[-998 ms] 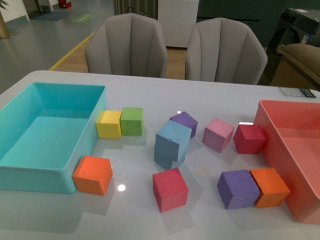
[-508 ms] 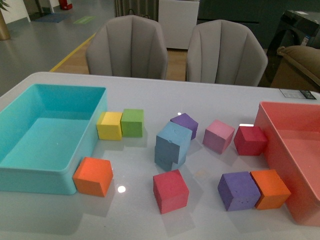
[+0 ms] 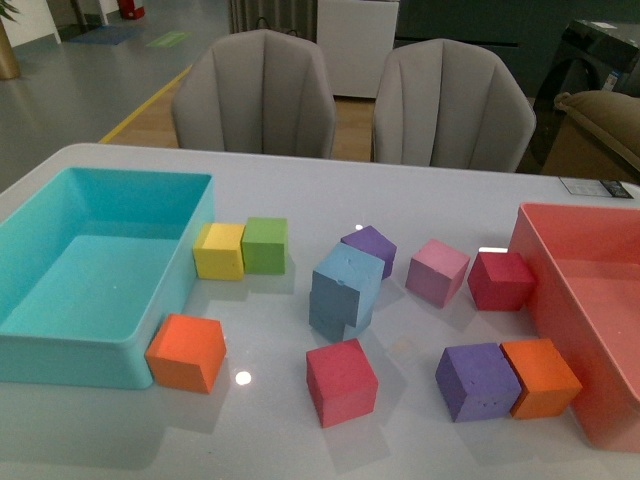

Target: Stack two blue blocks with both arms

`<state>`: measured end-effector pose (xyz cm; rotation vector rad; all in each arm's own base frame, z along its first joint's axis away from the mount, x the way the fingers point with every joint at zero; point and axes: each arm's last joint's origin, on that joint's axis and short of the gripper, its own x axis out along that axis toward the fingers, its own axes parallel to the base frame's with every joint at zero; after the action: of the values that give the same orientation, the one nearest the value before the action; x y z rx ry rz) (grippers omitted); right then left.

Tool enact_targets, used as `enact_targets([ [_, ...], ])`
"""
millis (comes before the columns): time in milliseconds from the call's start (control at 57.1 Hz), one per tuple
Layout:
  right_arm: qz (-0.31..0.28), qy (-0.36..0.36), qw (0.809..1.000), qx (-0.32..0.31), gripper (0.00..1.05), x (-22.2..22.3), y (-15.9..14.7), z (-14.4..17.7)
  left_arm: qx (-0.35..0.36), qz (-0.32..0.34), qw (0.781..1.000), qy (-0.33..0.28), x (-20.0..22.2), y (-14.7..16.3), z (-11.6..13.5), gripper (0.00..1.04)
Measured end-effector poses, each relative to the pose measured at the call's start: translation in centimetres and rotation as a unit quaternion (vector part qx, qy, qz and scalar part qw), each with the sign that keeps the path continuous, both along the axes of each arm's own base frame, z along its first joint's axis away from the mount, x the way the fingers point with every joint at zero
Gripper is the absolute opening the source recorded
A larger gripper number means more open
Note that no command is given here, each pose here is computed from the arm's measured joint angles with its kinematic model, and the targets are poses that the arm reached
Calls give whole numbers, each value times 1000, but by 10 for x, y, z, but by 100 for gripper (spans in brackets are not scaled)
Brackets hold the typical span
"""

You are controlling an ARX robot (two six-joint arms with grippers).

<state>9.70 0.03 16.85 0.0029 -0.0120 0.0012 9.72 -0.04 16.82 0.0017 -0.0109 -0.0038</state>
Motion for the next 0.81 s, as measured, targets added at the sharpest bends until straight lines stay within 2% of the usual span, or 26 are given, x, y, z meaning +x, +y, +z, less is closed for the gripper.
enact_targets([
  [420,0,0,1000,0,96,0,0,0,0,0,1000,0,0,0,0,97],
  [806,0,0,1000,0,96,0,0,0,0,0,1000,0,0,0,0,96],
])
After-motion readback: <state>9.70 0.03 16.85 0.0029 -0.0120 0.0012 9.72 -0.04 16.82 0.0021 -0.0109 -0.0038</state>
